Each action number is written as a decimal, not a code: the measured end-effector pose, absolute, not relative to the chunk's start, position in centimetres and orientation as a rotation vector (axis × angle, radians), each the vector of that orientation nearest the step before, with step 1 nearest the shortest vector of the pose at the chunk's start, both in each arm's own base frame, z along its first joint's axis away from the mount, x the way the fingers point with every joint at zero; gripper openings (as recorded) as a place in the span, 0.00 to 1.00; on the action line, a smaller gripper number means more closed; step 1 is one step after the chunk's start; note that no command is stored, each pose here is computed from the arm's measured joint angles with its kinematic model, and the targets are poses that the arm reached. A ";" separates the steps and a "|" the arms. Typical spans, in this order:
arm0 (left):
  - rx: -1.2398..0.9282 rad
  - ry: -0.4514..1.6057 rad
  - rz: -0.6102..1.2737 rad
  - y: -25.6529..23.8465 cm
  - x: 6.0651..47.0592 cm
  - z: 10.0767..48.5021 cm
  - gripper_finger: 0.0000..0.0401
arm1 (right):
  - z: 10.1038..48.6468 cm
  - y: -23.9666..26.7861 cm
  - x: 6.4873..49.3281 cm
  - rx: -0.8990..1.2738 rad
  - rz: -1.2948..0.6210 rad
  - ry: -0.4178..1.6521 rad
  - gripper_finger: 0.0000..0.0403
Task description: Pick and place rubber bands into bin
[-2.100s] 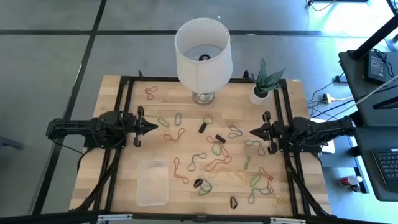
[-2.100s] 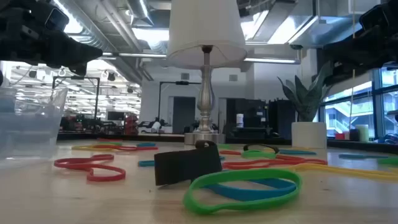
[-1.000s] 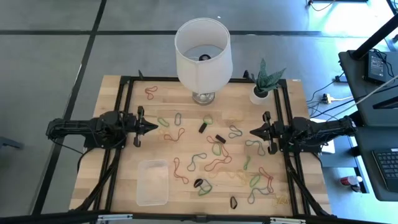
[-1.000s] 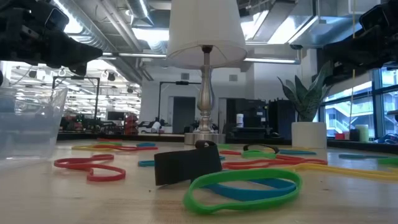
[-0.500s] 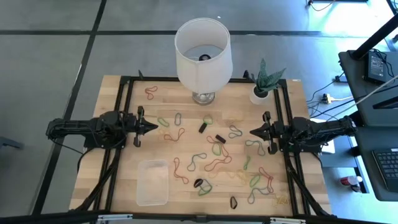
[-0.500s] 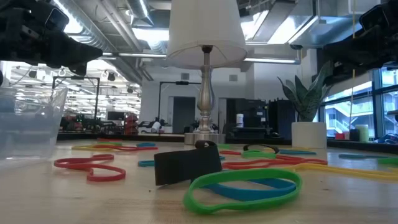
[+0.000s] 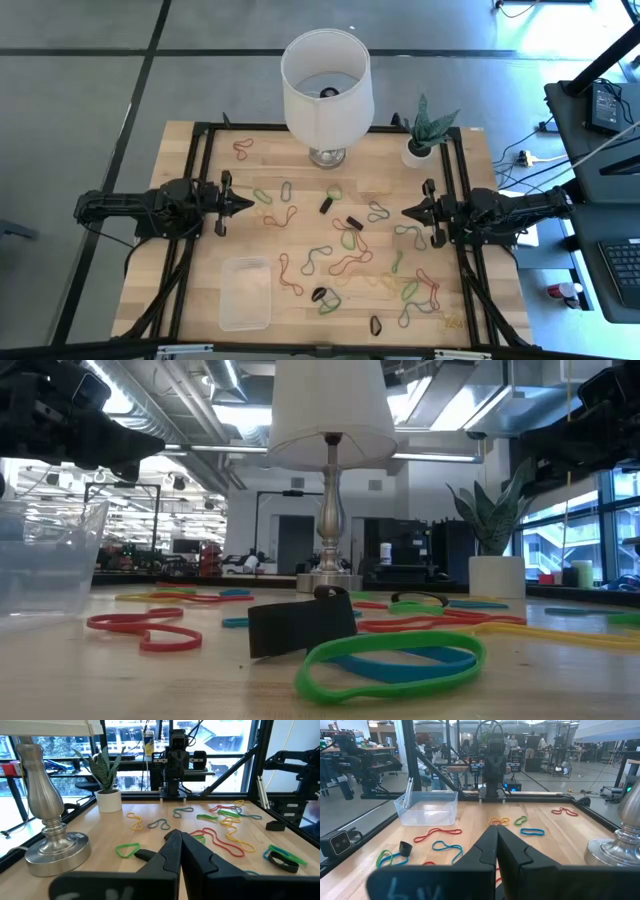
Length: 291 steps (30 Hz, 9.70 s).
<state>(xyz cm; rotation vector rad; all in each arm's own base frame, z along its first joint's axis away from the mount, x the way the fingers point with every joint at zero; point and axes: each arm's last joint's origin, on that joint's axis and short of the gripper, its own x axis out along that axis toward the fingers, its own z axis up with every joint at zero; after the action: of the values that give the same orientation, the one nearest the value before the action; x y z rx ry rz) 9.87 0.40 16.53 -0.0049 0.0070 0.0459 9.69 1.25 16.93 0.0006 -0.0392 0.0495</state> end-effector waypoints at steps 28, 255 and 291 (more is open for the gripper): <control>-0.005 0.007 0.046 0.4 9.9 16.5 0.01 | 16.9 1.3 9.7 0.001 0.050 -0.039 0.02; 0.142 1.244 0.066 -5.8 20.9 28.6 0.00 | 16.5 1.0 10.2 0.045 -0.073 0.016 0.01; -0.044 0.956 0.178 2.5 16.6 24.4 0.01 | 16.8 1.0 18.9 0.259 -0.615 1.595 0.21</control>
<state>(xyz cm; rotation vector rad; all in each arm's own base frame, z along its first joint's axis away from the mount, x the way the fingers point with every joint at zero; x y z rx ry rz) 16.57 2.51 24.36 -0.0439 0.9556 0.1777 18.85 1.00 16.79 0.2590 1.5954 -0.6152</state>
